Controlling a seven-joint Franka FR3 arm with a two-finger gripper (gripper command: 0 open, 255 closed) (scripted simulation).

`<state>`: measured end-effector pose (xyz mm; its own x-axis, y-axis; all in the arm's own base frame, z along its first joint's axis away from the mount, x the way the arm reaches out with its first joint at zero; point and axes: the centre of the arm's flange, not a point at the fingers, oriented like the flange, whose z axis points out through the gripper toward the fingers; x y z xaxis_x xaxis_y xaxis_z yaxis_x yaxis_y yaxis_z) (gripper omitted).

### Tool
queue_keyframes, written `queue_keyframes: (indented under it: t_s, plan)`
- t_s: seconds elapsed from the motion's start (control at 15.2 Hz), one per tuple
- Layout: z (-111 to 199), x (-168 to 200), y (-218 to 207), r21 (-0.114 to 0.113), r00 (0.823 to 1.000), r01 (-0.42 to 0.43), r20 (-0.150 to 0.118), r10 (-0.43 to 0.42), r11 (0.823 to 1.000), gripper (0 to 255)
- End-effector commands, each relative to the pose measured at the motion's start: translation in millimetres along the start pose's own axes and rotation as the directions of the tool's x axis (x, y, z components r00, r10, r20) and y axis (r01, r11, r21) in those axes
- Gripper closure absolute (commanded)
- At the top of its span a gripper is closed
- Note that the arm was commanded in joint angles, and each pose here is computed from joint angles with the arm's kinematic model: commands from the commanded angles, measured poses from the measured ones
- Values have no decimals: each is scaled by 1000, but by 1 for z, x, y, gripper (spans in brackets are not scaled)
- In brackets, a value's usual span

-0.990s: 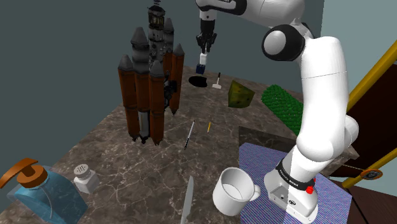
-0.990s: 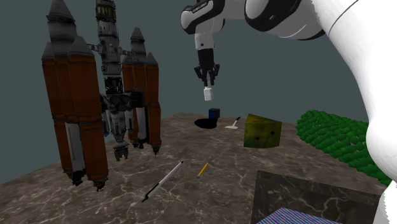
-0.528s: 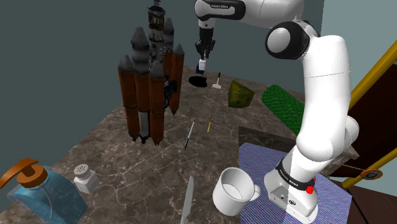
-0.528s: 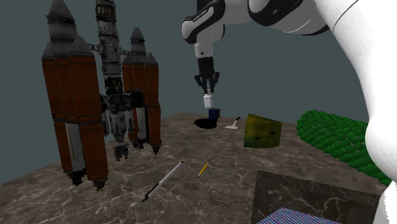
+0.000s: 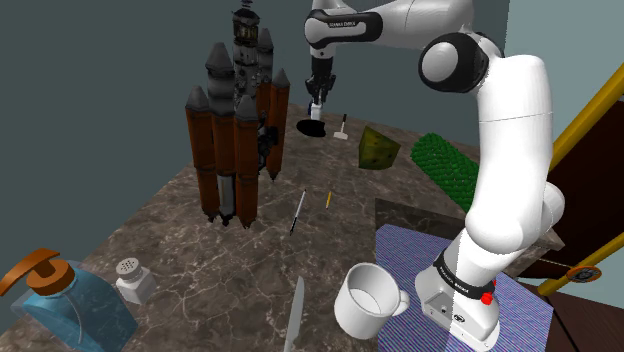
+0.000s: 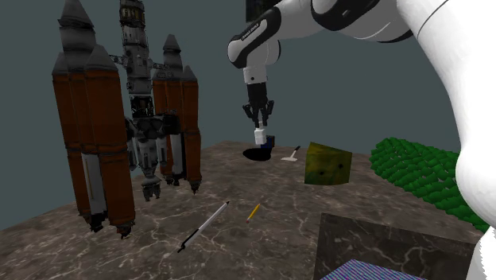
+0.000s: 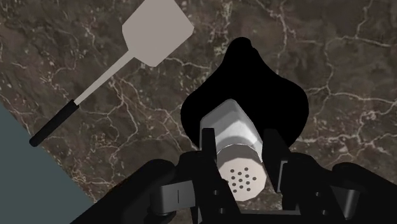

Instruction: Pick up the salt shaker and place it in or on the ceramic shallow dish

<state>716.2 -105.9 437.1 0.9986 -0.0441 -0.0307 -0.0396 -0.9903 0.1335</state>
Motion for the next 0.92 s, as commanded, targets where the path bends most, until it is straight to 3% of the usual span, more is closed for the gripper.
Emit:
queue_keyframes:
  t_s: [0.0, 0.59, 0.66, 0.86]
  plan:
    - [10, 0, -1, 0, 1000, 0, 0, 0, 1000, 255]
    - [16, 1, -2, 0, 1000, 0, 0, 0, 1000, 255]
    - [16, 1, -2, 0, 1000, 0, 0, 0, 1000, 0]
    - [16, 1, -2, 0, 1000, 0, 0, 0, 1000, 0]
